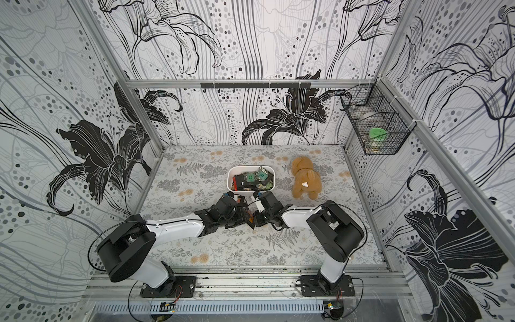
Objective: Put the tea bags into the storage box
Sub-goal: Pick up the tea bag from the center of the board, then place the tea bag in the storage box.
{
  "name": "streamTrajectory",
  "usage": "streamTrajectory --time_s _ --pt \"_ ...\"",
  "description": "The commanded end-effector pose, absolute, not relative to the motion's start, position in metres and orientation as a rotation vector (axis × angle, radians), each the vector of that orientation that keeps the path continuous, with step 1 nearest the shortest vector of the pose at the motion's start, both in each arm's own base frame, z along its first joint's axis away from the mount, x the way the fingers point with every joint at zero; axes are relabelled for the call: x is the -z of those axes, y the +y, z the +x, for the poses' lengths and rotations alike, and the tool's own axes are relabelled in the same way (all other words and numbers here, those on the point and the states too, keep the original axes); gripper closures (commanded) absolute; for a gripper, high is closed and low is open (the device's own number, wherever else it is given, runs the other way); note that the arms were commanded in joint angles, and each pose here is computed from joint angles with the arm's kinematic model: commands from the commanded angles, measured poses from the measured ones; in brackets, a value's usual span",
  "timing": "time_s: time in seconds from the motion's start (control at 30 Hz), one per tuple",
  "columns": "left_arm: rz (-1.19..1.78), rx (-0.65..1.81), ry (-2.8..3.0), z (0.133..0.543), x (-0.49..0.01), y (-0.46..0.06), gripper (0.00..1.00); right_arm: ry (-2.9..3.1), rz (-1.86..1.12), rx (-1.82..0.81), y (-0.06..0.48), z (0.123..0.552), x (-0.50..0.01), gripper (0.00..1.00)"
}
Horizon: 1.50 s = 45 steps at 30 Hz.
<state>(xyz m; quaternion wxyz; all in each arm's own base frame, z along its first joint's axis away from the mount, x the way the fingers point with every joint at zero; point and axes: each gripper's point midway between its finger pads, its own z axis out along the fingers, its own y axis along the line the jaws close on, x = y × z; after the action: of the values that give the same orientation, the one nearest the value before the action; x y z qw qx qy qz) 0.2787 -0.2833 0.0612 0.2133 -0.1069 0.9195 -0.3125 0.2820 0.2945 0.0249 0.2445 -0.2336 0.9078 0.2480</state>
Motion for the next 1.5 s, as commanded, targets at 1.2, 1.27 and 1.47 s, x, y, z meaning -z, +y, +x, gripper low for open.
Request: streamTrajectory --time_s 1.2,1.27,1.47 --pt "-0.225 0.589 2.411 0.318 -0.131 -0.251 1.00 2.201 -0.125 -0.244 0.185 0.305 -0.100 0.76" --pt "-0.224 0.578 2.397 0.334 -0.143 -0.253 1.00 2.185 -0.091 -0.232 0.177 0.304 -0.104 0.75" --pt "-0.249 0.509 2.343 0.401 -0.165 -0.268 1.00 2.177 -0.069 -0.247 0.172 0.305 -0.109 0.62"
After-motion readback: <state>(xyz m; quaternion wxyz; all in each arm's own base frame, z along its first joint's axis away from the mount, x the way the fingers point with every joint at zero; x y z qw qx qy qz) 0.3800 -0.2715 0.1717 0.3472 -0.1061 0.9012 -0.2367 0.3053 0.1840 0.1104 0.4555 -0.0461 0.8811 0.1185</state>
